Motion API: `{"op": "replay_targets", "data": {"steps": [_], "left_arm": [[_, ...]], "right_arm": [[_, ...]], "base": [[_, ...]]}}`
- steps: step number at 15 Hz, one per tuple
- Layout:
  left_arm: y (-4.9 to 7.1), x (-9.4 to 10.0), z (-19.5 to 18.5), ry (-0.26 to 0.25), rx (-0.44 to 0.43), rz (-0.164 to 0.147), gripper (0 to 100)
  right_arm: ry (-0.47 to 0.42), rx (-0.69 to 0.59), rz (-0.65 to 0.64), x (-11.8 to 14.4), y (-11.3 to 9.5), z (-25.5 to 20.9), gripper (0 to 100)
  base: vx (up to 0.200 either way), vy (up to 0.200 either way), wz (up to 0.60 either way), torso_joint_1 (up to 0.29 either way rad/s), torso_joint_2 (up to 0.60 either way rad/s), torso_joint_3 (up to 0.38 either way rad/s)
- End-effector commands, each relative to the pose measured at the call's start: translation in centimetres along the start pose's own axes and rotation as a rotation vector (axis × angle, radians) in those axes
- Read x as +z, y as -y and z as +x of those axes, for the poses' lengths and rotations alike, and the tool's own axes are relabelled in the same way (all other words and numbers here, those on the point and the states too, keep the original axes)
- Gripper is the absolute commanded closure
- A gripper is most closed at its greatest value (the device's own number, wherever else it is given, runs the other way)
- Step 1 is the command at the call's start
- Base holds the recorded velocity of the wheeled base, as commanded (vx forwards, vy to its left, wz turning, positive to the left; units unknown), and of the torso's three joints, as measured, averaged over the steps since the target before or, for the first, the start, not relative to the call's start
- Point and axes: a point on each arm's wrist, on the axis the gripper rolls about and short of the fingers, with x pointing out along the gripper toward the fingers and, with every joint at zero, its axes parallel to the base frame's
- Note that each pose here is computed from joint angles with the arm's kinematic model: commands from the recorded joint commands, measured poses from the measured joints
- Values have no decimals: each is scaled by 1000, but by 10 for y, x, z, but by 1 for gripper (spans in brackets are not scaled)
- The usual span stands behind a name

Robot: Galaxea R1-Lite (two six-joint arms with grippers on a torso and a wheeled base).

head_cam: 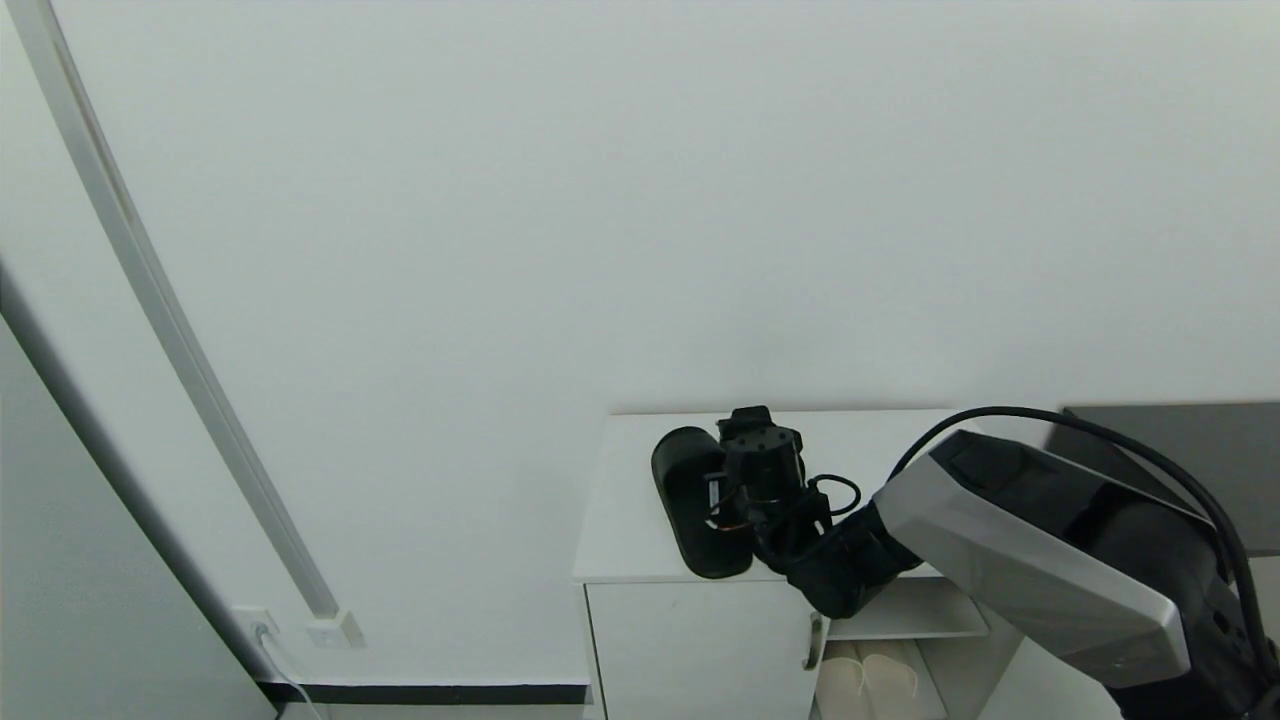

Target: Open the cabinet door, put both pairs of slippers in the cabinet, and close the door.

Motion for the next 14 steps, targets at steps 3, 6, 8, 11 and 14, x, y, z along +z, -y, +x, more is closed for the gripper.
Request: {"op": "replay_targets", "data": {"steps": [3,6,8,11,14], "left_arm": [[0,0,0,0,0,0,100],[0,0,0,-2,0,0,100],[0,0,0,-2,0,0,100],[0,0,0,-2,0,0,100],[0,0,0,-2,0,0,100]], "right_arm": [[9,-5,11,9,5,-6,100],[24,3,18,25,8,-23,100],[34,17,21,43,12,-48,100],[16,58,13,46,17,-87,100],[1,93,-2,21,26,-127,100]], "base": [[0,0,0,0,0,0],[0,0,0,0,0,0],[0,0,0,0,0,0],[0,0,0,0,0,0],[0,0,0,0,0,0]]}}
